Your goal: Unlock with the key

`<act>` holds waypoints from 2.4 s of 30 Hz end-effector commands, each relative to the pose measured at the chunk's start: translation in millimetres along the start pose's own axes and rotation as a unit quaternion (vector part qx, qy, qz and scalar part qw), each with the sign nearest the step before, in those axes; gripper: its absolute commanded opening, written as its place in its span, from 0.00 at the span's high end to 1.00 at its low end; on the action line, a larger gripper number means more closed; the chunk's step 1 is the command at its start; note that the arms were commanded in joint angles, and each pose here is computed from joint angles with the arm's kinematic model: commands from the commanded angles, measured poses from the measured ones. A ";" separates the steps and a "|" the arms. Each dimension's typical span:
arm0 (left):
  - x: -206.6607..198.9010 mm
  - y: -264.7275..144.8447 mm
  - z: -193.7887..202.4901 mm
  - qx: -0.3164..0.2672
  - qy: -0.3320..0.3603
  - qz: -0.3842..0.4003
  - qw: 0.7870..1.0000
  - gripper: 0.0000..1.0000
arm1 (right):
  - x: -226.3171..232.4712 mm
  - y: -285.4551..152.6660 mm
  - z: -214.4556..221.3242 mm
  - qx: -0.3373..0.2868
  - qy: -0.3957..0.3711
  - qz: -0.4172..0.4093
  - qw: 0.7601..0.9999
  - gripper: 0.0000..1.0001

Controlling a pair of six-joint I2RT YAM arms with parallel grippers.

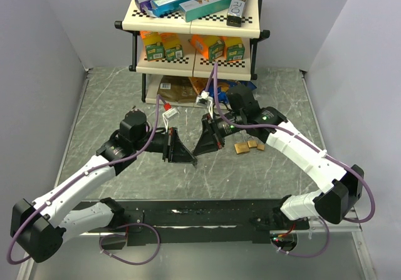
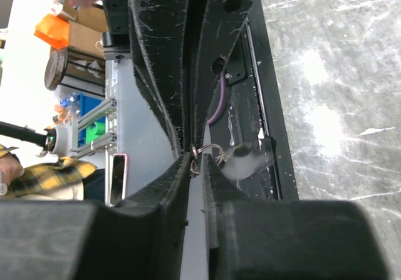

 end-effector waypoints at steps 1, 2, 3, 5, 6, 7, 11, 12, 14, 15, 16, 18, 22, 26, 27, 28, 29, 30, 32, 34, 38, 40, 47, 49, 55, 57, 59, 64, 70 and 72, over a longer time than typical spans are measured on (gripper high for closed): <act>-10.7 -0.7 -4.2 -0.005 0.025 0.024 0.999 0.99 | 15.8 0.5 -7.9 -0.002 -0.035 -0.033 0.999 0.86; -10.9 -1.0 -3.7 -0.005 0.025 0.024 0.999 0.99 | 16.0 0.8 -8.1 -0.002 -0.036 -0.034 0.999 0.90; -10.7 -0.9 -3.4 -0.005 0.025 0.024 0.999 0.99 | 16.9 0.5 -8.4 -0.001 -0.035 -0.038 0.999 0.97; -9.5 -0.3 -5.5 -0.009 0.027 0.020 0.999 0.99 | 17.8 0.7 -9.8 -0.003 -0.036 -0.040 0.999 1.00; -9.0 -0.1 -6.2 -0.010 0.028 0.019 0.999 0.99 | 17.3 1.2 -9.7 -0.002 -0.033 -0.040 0.999 1.00; -8.8 -0.3 -8.8 -0.013 0.032 0.014 0.999 0.99 | 17.0 1.5 -9.9 -0.002 -0.031 -0.040 0.999 1.00; -4.0 -0.6 -14.7 -0.020 0.044 -0.010 0.999 0.93 | 19.3 -0.7 -16.9 -0.022 -0.025 -0.041 0.999 1.00; -4.2 -0.8 -17.3 -0.025 0.047 -0.014 0.998 0.91 | 18.6 -2.9 -19.2 -0.029 -0.022 -0.042 0.998 1.00; -5.3 -0.9 -23.9 -0.039 0.053 -0.017 0.998 0.85 | 16.2 -5.3 -20.1 -0.038 -0.006 -0.044 0.998 1.00; -4.8 -1.0 -24.7 -0.041 0.053 -0.020 0.998 0.81 | 13.7 -8.5 -26.2 -0.051 -0.008 -0.045 0.998 1.00; -5.0 -1.7 -26.2 -0.045 0.055 -0.024 0.997 0.65 | 15.3 -11.3 -26.8 -0.056 -0.008 -0.050 0.997 1.00; -3.1 -2.5 -30.3 -0.054 0.059 -0.035 0.996 0.53 | 8.7 -14.8 -30.2 -0.072 0.004 -0.049 0.996 1.00; -4.5 -8.8 -37.0 -0.080 0.071 -0.055 0.993 0.36 | 7.9 -22.1 -32.8 -0.096 0.008 -0.047 0.994 1.00; -1.5 -17.4 -50.2 -0.123 0.076 -0.094 0.985 0.31 | 8.7 -24.8 -39.2 -0.121 0.009 -0.042 0.992 1.00; 5.1 -20.8 -59.4 -0.148 0.075 -0.123 0.978 0.31 | 11.1 -25.7 -41.2 -0.127 0.005 -0.043 0.991 1.00; 1.3 -24.2 -67.9 -0.170 0.083 -0.126 0.974 0.32 | 13.6 -26.8 -46.4 -0.139 0.002 -0.046 0.989 1.00; -1.3 -25.7 -73.7 -0.187 0.075 -0.125 0.971 0.33 | 14.8 -27.6 -50.1 -0.148 0.002 -0.046 0.988 1.00; 3.6 -28.2 -80.1 -0.210 0.068 -0.140 0.965 0.33 | 17.6 -28.7 -53.7 -0.157 -0.002 -0.050 0.986 1.00; -1.3 -32.7 -94.0 -0.250 0.057 -0.137 0.957 0.33 | 27.6 -31.9 -64.9 -0.181 -0.006 -0.065 0.981 1.00; 2.1 -38.5 -104.7 -0.286 0.049 -0.151 0.945 0.35 | 34.8 -34.8 -73.6 -0.204 0.008 -0.075 0.976 1.00; -12.8 -46.0 -119.8 -0.341 0.041 -0.117 0.932 0.39 | 49.9 -42.8 -92.7 -0.245 -0.006 -0.095 0.965 1.00; -14.2 -46.0 -118.3 -0.347 0.033 -0.106 0.931 0.43 | 52.0 -44.4 -97.4 -0.253 -0.010 -0.091 0.963 1.00; -14.4 -51.4 -117.1 -0.361 0.028 -0.110 0.926 0.57 | 44.8 -45.7 -99.6 -0.265 0.004 -0.073 0.961 1.00; -14.9 -52.6 -115.8 -0.363 0.026 -0.109 0.925 0.61 | 44.3 -45.3 -99.3 -0.265 0.005 -0.071 0.962 1.00; -12.4 -48.5 -114.4 -0.353 0.023 -0.107 0.929 0.63 | 41.2 -43.3 -98.2 -0.260 0.011 -0.070 0.963 1.00; -10.3 -45.5 -113.7 -0.347 0.020 -0.106 0.932 0.63 | 40.7 -43.1 -98.2 -0.261 0.013 -0.069 0.963 1.00; -12.3 -44.7 -115.7 -0.347 0.023 -0.102 0.932 0.63 | 41.1 -42.8 -97.9 -0.260 0.013 -0.069 0.963 1.00; -10.5 -43.5 -117.0 -0.345 0.025 -0.103 0.932 0.71 | 38.6 -41.8 -97.1 -0.256 0.016 -0.065 0.964 1.00; -8.3 -45.1 -116.0 -0.349 0.023 -0.110 0.930 0.89 | 30.8 -37.1 -94.4 -0.243 0.024 -0.058 0.968 1.00; -5.5 -45.5 -113.8 -0.342 0.031 -0.121 0.931 0.99 | 28.9 -35.1 -91.9 -0.235 0.029 -0.057 0.970 1.00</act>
Point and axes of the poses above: each gripper's point midway between its finger pads, its own y axis out along the fingers, its own x axis along the line the jaws close on, z = x × y, the point moved 1 cm from there along -y, back along the fingers, and after that the axes turned 13 degrees about y, right-handed, at the moved point
